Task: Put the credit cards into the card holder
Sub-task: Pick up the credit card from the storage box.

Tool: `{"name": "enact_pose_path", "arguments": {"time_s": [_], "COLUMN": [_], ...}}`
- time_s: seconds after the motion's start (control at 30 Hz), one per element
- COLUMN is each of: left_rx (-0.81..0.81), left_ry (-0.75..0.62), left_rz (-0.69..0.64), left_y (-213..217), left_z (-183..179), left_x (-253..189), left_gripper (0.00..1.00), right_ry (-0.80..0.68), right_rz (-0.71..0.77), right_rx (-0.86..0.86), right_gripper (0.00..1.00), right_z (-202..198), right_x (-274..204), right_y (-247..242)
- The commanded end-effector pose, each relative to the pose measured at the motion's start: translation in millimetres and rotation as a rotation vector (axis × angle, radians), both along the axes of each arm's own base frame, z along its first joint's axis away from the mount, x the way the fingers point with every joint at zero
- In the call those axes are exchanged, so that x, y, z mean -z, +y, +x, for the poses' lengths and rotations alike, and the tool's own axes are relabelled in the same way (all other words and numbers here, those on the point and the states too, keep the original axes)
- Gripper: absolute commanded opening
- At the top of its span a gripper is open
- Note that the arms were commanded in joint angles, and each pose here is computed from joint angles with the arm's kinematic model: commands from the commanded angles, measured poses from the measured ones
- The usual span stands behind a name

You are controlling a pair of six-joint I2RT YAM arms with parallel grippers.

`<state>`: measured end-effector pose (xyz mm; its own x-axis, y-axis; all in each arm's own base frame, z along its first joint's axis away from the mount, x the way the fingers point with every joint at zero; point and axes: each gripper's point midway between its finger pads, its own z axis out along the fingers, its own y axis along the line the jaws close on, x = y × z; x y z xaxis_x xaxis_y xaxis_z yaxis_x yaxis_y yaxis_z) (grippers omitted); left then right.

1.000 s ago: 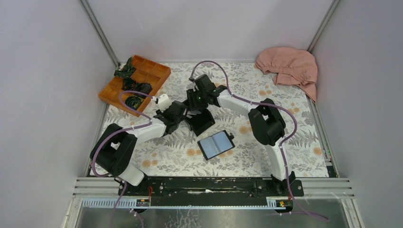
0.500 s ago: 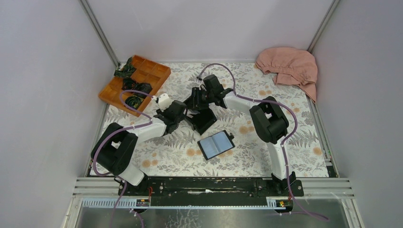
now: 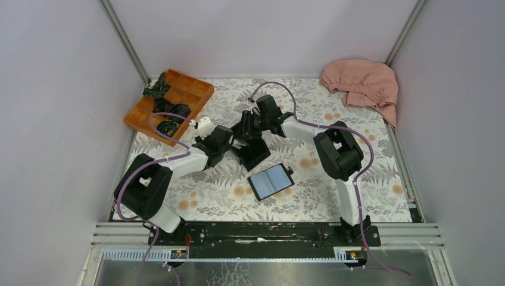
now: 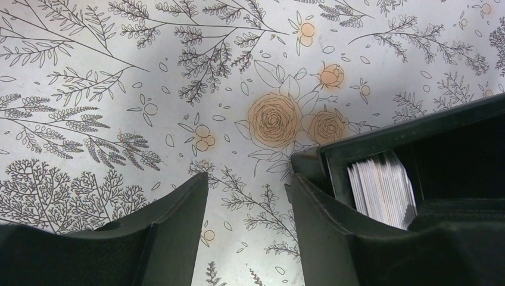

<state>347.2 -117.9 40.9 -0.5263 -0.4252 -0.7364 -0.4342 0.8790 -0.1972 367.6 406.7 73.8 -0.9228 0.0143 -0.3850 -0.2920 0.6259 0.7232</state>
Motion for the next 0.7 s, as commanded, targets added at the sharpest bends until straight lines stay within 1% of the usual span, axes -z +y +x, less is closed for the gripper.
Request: {"name": "enact_pose_path", "arguments": {"time_s": [0.0,0.23,0.33,0.47,0.67], "left_rx": [0.003,0.005,0.005,0.005,0.005], "left_ry": [-0.080,-0.082,-0.079,-0.079,-0.076], "left_rz": [-0.038,-0.041,-0.041,-0.042,-0.041], "left_y": [-11.1,-12.2,-11.9,-11.7,-11.8], "left_z": [23.6,24.3,23.9,23.5,23.3], "left_x": [-19.8,-20.3,-19.4,-19.2,-17.6], "left_gripper": [0.61,0.61,0.61,0.61,0.61], "right_ry": [-0.007,-0.030,-0.036,-0.041,-0.054], "right_rz": [0.077,0.083,0.069,0.059,0.052], "right_rx": [-0.052,-0.051,-0.044,-0.036,-0.029], "right_gripper": [0.43,0.40,0.37,0.36,0.31], "right_z": [-15.3,-14.2,-12.9,-12.4,-11.7], "right_x": [-38.7,-49.6,-48.6,-47.5,-50.6], "right_y": [9.1,9.0,7.3,4.9,2.9]}}
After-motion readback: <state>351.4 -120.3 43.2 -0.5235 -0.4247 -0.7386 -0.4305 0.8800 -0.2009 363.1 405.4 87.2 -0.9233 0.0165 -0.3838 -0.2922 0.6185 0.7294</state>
